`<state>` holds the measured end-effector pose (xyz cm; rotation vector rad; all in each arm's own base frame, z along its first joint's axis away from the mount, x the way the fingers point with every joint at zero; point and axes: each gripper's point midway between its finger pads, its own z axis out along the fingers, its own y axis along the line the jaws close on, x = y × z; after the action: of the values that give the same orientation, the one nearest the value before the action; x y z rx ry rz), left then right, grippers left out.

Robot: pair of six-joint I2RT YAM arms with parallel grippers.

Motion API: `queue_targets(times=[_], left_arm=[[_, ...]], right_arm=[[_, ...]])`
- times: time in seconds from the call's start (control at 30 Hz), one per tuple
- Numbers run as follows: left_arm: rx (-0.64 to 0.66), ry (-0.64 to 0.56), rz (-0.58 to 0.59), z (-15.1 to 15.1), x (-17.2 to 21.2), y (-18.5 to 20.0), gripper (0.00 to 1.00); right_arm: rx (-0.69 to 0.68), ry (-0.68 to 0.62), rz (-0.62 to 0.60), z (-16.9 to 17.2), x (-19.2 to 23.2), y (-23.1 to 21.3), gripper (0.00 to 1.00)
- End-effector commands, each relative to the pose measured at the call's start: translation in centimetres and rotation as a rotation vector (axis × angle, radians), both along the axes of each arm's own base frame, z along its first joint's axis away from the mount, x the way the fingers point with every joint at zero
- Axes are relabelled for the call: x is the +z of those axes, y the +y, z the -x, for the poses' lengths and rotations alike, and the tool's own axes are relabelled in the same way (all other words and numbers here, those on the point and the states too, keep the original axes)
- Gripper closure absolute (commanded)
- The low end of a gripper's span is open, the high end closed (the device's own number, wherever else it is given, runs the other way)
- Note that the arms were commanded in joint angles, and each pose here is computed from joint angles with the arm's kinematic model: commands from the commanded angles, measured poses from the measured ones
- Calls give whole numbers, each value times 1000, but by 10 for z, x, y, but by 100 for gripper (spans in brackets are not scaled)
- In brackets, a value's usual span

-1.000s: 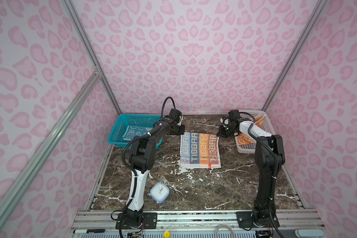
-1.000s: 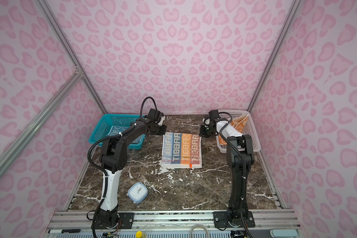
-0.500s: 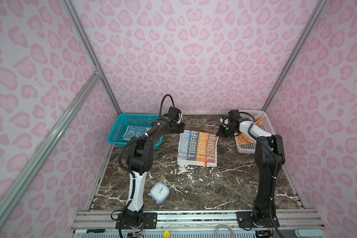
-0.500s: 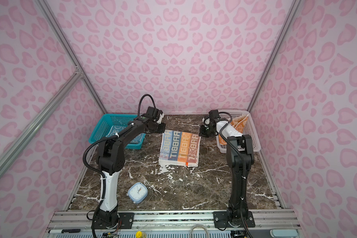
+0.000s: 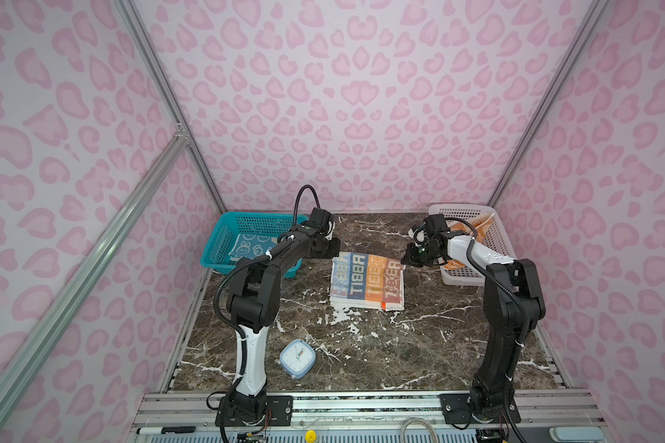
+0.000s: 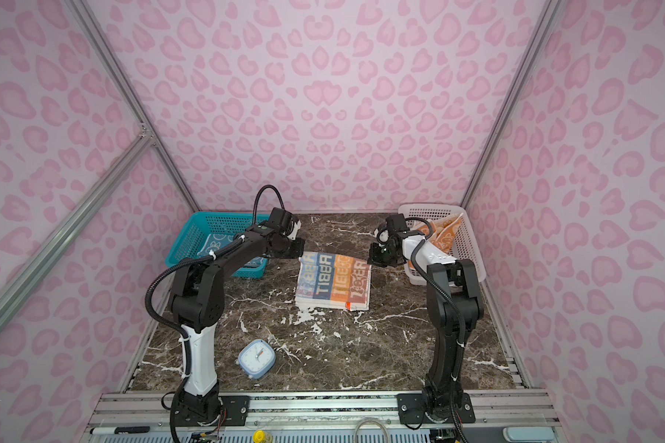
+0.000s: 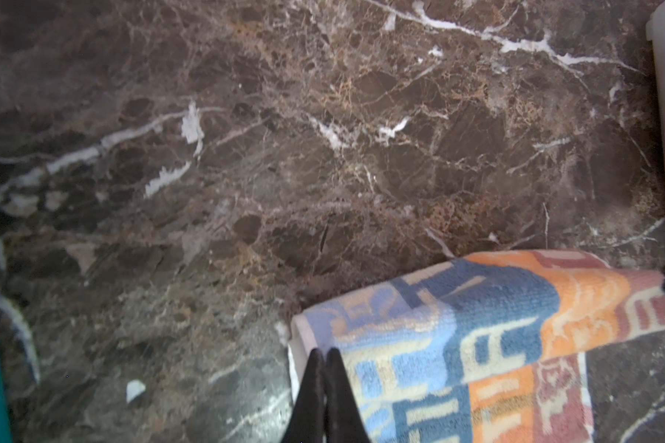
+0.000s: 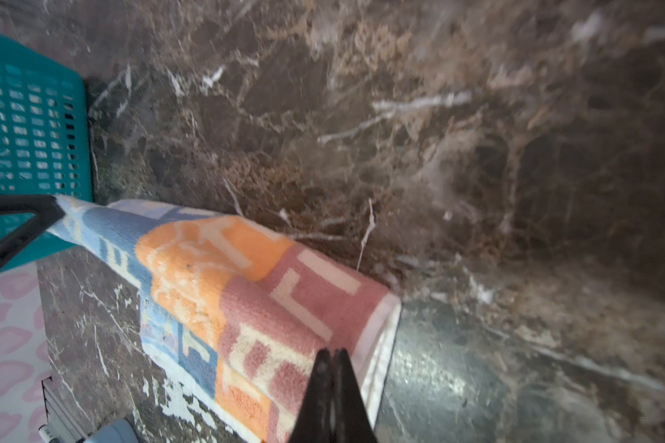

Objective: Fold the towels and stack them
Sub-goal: 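Fold the towel's far edge toward the robot with both grippers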

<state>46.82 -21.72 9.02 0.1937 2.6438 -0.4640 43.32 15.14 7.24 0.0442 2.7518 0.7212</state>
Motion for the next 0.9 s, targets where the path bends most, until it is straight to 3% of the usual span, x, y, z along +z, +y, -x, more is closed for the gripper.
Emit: queue_targets(times=[0.0, 0.27, 0.43, 0.67, 0.87], left_arm=[[61, -29, 48, 7, 12, 6, 97], [111, 88, 78, 61, -27, 15, 97], [125, 125, 70, 72, -45, 15, 97], [144, 115, 10, 48, -54, 15, 97], [139, 85, 2, 21, -41, 11, 97]], right_arm=[[-13, 7, 11, 11, -6, -1, 100], [3, 65, 14, 48, -30, 5, 100], [-2, 99, 11, 56, -46, 11, 100], [-80, 134, -20, 31, -60, 5, 100], [-75, 98, -25, 4, -40, 4, 100]])
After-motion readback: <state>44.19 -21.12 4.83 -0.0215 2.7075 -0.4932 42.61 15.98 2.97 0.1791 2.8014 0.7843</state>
